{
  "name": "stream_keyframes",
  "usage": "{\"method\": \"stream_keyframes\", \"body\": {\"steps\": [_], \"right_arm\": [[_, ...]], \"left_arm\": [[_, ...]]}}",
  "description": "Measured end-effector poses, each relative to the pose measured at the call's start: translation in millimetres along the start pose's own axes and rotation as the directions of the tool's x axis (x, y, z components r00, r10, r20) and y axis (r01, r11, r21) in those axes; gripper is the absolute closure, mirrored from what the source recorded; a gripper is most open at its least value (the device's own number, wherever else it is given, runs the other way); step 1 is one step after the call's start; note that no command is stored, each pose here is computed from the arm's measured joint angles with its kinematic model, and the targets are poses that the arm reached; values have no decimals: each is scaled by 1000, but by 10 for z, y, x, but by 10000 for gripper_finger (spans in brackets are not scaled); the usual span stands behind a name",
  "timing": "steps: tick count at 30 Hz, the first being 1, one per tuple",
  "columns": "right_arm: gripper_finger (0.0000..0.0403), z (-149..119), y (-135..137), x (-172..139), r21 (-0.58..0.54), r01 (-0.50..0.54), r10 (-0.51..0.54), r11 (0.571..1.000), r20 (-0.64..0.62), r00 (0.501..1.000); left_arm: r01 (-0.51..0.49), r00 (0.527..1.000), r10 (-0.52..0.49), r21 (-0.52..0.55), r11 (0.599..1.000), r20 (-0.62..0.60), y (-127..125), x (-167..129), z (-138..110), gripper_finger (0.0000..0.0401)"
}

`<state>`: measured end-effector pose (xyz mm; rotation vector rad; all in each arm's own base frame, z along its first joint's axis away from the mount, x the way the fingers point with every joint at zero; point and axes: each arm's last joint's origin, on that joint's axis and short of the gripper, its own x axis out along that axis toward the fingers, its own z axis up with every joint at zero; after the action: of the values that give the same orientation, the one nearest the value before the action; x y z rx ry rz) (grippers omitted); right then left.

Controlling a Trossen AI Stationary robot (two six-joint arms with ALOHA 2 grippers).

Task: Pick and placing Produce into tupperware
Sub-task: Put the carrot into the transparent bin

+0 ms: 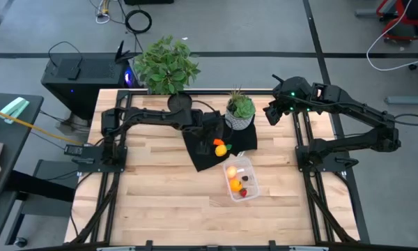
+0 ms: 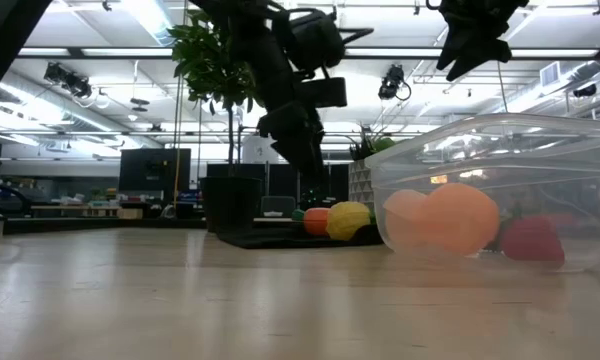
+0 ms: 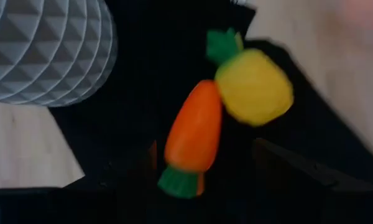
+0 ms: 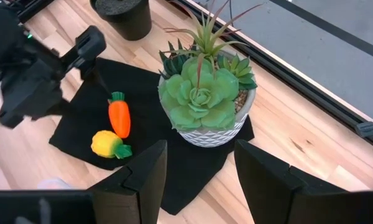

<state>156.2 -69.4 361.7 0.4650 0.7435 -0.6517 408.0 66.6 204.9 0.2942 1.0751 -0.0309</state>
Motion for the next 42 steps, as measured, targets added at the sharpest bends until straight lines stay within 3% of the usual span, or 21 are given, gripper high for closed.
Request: {"method": "stream_keyframes", "body": {"steps": [11,16,21,26,42], "right_arm": [[208,0,0,0,0,0,0,1000,0,1000],[208,1,1,0,0,-1,1,1000,1,1000],[208,4,2,0,4,-2,2,1000,4,1000],[208,4,2,0,6,-2,2,1000,4,1000],[208,4,2,0,7,-2,2,1000,4,1000]], "left_arm": [[44,999,-42,122,992,-15,129,8,-90,128],[53,998,-49,75,996,-50,107,115,-120,128],[-39,996,44,65,997,-78,92,215,-106,128],[20,999,-16,83,996,-44,73,209,-90,128],[57,995,-52,61,996,-83,36,396,-148,128]]}}
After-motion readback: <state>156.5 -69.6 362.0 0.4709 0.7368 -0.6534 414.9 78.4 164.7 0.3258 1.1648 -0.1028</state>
